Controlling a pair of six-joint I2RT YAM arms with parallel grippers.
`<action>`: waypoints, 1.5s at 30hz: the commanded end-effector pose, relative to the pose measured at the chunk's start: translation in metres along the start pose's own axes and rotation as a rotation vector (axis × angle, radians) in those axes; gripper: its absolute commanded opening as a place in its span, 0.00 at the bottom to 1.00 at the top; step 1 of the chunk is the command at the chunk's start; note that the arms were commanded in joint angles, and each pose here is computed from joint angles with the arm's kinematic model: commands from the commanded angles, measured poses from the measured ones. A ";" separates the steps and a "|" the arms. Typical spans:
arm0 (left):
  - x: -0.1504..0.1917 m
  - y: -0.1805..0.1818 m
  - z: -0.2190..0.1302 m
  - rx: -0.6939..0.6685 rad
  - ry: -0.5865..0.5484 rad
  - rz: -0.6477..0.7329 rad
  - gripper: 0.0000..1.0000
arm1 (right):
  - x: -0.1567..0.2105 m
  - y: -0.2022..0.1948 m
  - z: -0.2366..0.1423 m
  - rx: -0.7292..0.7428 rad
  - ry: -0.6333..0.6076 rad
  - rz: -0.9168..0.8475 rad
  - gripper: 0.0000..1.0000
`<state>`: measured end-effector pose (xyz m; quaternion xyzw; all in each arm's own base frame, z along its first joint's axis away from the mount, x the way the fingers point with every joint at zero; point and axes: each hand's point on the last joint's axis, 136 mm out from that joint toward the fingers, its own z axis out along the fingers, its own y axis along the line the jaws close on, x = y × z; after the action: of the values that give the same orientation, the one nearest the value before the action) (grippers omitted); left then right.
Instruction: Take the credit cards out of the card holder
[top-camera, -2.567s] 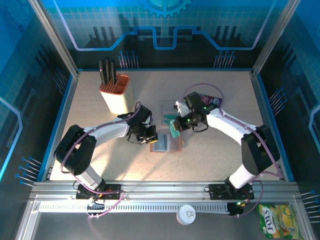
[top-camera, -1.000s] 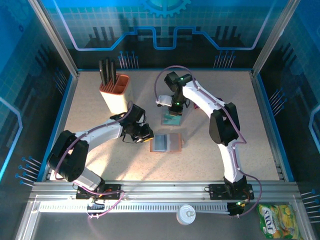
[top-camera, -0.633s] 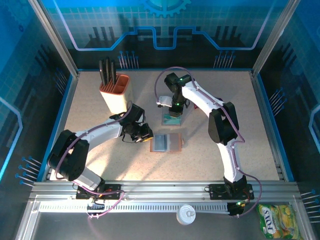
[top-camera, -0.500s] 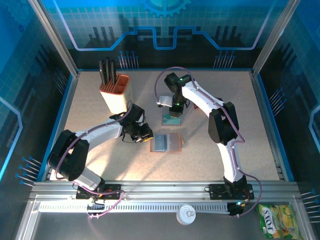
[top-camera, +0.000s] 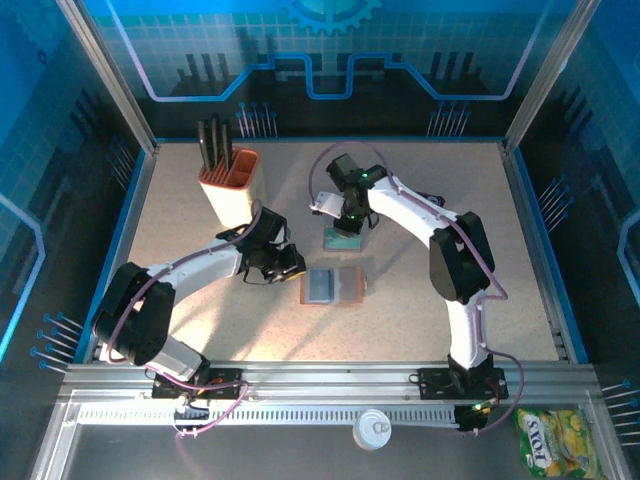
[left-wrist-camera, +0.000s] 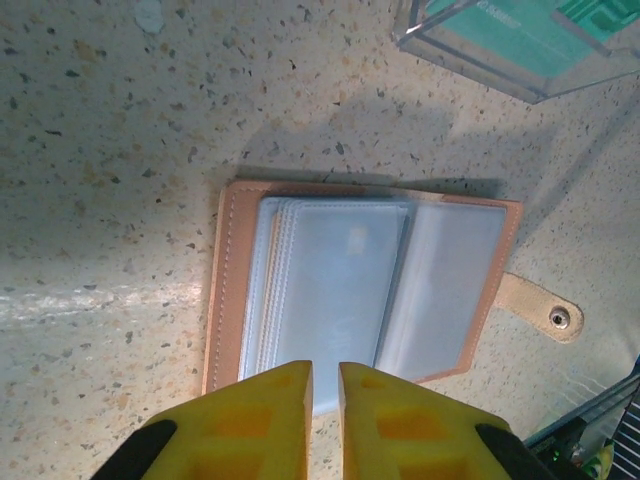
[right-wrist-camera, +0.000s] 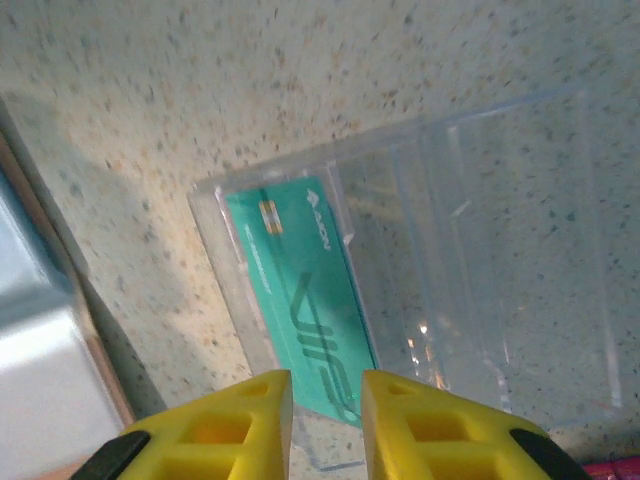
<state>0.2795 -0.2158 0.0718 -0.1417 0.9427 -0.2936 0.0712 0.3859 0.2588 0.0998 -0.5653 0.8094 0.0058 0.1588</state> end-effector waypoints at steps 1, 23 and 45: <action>-0.004 0.007 -0.001 0.002 -0.040 0.010 0.15 | -0.028 -0.001 -0.021 0.083 -0.126 0.123 0.27; -0.010 0.017 0.026 -0.002 -0.007 -0.033 0.10 | -0.042 0.124 -0.006 -0.251 -0.232 0.746 0.24; 0.017 0.039 0.041 0.004 0.097 -0.046 0.03 | -0.019 0.144 0.027 -0.360 -0.061 1.056 0.33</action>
<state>0.2687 -0.2135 0.0190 -0.1532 0.9414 -0.2988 0.0314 0.2695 0.3340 0.0626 -0.1319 0.9604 0.2325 0.0787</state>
